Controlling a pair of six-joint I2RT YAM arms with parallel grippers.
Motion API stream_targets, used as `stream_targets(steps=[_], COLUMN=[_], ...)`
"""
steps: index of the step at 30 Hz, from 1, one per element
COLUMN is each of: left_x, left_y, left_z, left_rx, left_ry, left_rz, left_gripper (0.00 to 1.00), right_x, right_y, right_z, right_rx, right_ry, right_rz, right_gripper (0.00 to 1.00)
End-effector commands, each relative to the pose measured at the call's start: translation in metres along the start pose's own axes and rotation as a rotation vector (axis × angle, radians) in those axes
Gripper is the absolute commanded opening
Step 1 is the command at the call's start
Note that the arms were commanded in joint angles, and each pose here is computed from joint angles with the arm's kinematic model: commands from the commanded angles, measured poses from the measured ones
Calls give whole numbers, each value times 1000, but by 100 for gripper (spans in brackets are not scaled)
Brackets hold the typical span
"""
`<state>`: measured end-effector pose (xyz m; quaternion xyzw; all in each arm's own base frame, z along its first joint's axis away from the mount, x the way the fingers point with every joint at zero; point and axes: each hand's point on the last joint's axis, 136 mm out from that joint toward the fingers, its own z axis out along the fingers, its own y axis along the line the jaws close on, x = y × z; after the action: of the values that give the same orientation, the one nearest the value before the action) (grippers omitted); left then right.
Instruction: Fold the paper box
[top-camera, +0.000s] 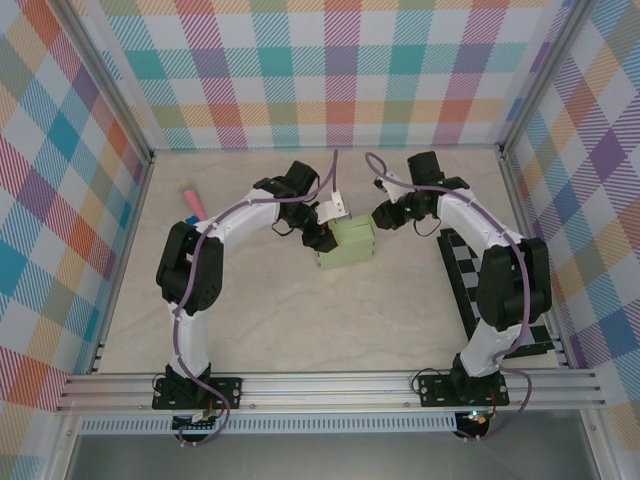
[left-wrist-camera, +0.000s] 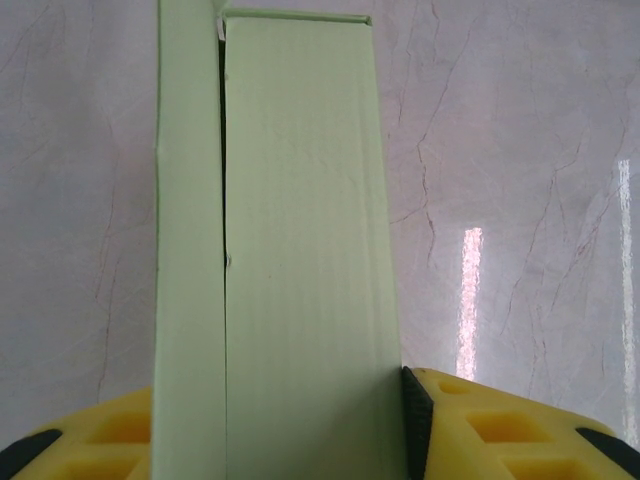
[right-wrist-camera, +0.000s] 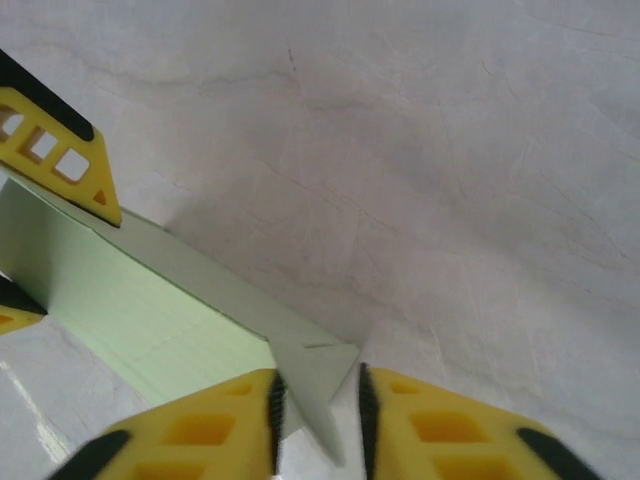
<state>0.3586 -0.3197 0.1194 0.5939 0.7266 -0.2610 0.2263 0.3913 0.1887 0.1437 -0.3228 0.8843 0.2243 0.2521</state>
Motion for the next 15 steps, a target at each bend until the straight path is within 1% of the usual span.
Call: stream_targets(steps=[1, 3, 7, 10, 13, 15], left_x=[3, 3, -3, -6, -7, -6], left_y=[-5, -3, 1, 2, 2, 3], left_z=[5, 5, 2, 1, 1, 0], left_rx=[30, 26, 24, 19, 16, 14], left_ry=[22, 23, -14, -21, -19, -17], left_rz=[4, -1, -30, -35, -37, -37], left_gripper=[47, 47, 47, 47, 47, 47], right_x=[-12, -11, -10, -10, -4, -1], right_y=[9, 12, 16, 18, 17, 17], right_z=[-2, -2, -3, 0, 2, 4], right_rx=[-37, -43, -26, 13, 70, 78], right_ry=[-23, -19, 8, 41, 71, 74], right_rz=[-24, -18, -5, 39, 107, 145], right_gripper=[18, 15, 13, 8, 8, 8])
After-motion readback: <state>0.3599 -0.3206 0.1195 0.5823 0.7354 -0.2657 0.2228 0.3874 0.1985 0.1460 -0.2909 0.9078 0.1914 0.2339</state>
